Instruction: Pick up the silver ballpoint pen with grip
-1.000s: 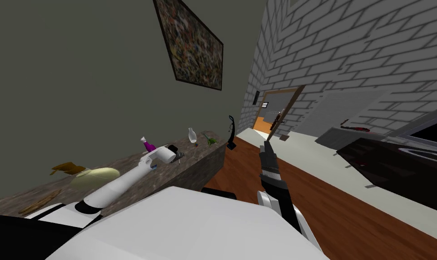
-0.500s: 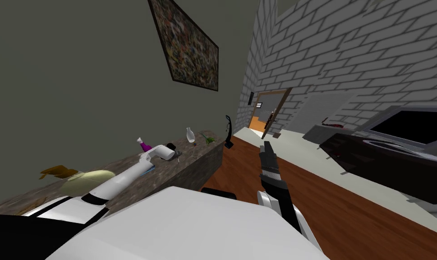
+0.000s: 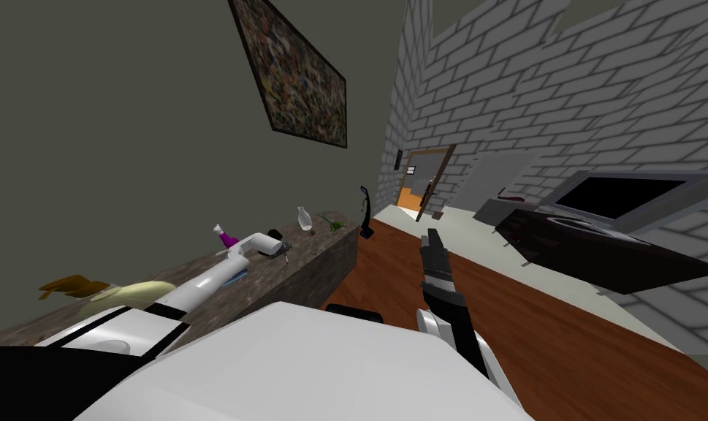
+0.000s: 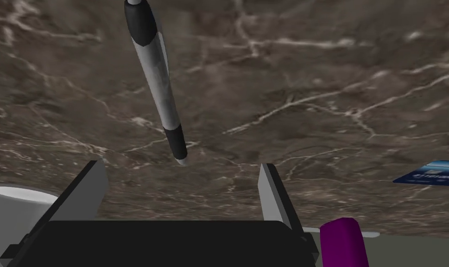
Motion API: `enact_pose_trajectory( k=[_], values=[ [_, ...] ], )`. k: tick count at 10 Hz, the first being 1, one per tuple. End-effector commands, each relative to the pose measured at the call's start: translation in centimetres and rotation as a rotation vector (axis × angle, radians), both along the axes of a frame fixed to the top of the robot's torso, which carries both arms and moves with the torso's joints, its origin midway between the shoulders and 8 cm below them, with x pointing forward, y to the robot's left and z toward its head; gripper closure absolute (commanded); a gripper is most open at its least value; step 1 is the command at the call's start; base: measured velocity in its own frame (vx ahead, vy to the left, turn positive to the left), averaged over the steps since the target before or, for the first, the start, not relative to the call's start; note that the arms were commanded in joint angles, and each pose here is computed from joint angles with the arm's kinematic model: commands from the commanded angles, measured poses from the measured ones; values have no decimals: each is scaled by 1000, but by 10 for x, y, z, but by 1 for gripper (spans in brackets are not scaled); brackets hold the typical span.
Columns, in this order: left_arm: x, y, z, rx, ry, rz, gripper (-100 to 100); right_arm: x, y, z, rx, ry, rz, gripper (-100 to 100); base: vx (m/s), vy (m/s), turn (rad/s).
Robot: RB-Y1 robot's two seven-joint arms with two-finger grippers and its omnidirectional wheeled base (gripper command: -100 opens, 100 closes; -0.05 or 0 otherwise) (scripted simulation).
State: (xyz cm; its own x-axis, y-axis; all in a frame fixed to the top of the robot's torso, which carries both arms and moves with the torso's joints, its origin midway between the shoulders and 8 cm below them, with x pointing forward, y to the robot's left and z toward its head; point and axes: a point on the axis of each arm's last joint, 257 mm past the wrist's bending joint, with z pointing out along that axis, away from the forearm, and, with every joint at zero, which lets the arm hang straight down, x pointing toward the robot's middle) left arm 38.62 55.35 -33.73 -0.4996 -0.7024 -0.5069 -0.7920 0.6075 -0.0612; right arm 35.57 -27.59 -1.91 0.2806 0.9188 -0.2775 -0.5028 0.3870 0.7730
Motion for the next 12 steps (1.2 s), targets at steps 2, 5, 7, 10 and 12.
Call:
enact_pose_trajectory(
  k=[2, 5, 7, 10, 12],
  values=[
    [18, 17, 11, 6, -38, 16, -100, 0, 0, 0, 0, 0, 0, 0, -126, -6, -317],
    [-3, 38, -5, 6, 10, 77, -100, 0, 0, 0, 0, 0, 0, 0, -30, 1, 3],
    [18, 51, 10, 10, -38, 82, -100, 0, 0, 0, 0, 0, 0, 0, -118, -12, -302],
    [-3, 69, -6, 8, 7, 140, -100, 0, 0, 0, 0, 0, 0, 0, -35, -4, -5],
    [19, 80, 11, 10, -46, 140, -100, 0, 0, 0, 0, 0, 0, 0, -120, -35, -324]
  ],
)
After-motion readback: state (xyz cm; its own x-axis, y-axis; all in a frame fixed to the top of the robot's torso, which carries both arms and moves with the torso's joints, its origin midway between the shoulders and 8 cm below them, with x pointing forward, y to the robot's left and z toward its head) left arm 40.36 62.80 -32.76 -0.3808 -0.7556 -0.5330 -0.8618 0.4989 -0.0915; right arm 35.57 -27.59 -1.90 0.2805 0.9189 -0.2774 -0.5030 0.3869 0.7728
